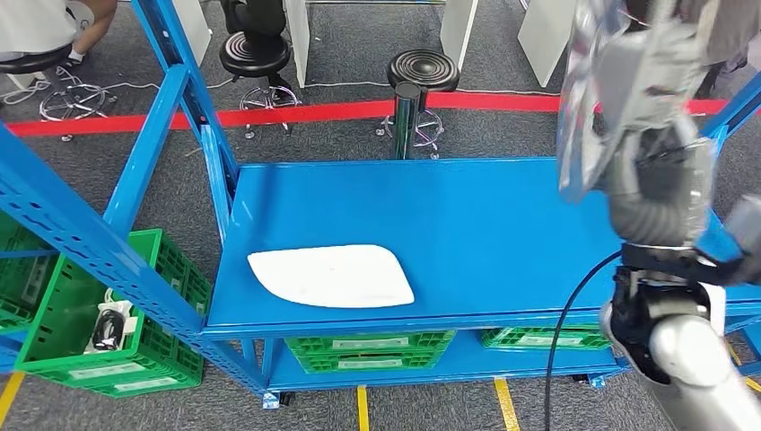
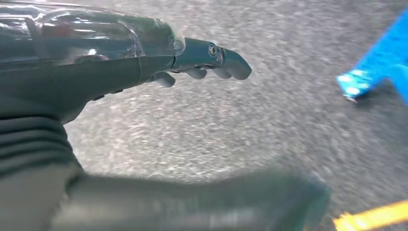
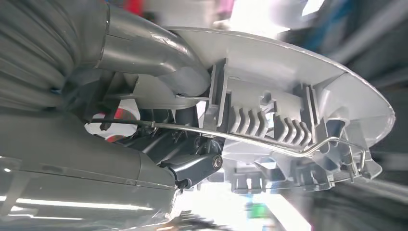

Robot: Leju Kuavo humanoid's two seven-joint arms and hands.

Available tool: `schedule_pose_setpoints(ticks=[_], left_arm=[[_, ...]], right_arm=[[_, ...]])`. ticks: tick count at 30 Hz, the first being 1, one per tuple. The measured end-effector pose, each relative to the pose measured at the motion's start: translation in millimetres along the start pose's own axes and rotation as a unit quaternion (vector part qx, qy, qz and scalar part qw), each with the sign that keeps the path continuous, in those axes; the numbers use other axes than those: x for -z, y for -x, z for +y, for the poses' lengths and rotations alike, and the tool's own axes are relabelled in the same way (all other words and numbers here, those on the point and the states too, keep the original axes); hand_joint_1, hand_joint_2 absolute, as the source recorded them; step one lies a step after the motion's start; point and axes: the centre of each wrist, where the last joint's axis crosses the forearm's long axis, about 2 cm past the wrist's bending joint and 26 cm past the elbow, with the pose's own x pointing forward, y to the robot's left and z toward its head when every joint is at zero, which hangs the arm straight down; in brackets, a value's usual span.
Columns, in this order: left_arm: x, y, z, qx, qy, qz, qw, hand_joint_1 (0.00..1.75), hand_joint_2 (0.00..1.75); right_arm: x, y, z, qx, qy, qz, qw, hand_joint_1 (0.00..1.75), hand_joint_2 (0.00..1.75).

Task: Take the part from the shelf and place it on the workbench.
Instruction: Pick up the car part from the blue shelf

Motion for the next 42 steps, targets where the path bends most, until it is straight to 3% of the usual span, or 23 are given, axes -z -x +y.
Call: schedule_pose_setpoints(ticks=[5,10,21,29,42], left_arm=[[0,-3,-4,0.007,0.026,-0.051,0.998,0.0,1.75],[0,-7,-7,0.015,0.031,-0.066,0.997,0.0,1.75],[1,-9,-7,0.017,0.027,-0.076,0.997,0.0,1.75],[2,-11,-8,-0.028,0.045,-0.085,0.995,0.0,1.75],[4,-16,-5,-0.003,0.034,-0.084,0.996,0.0,1.75]], right_arm=[[-8,-48,18,0.013,-0.007,-0.13,0.991,1.75,1.75],[-24,-65,31,0.052,-0.008,-0.173,0.984,1.75,1.75],[-55,-59,50,0.135,-0.01,-0.152,0.979,1.75,1.75],[-68,-52,63,0.142,-0.02,-0.126,0.982,1.75,1.75],[-83,-28,82,0.176,-0.033,-0.053,0.982,1.75,1.75]])
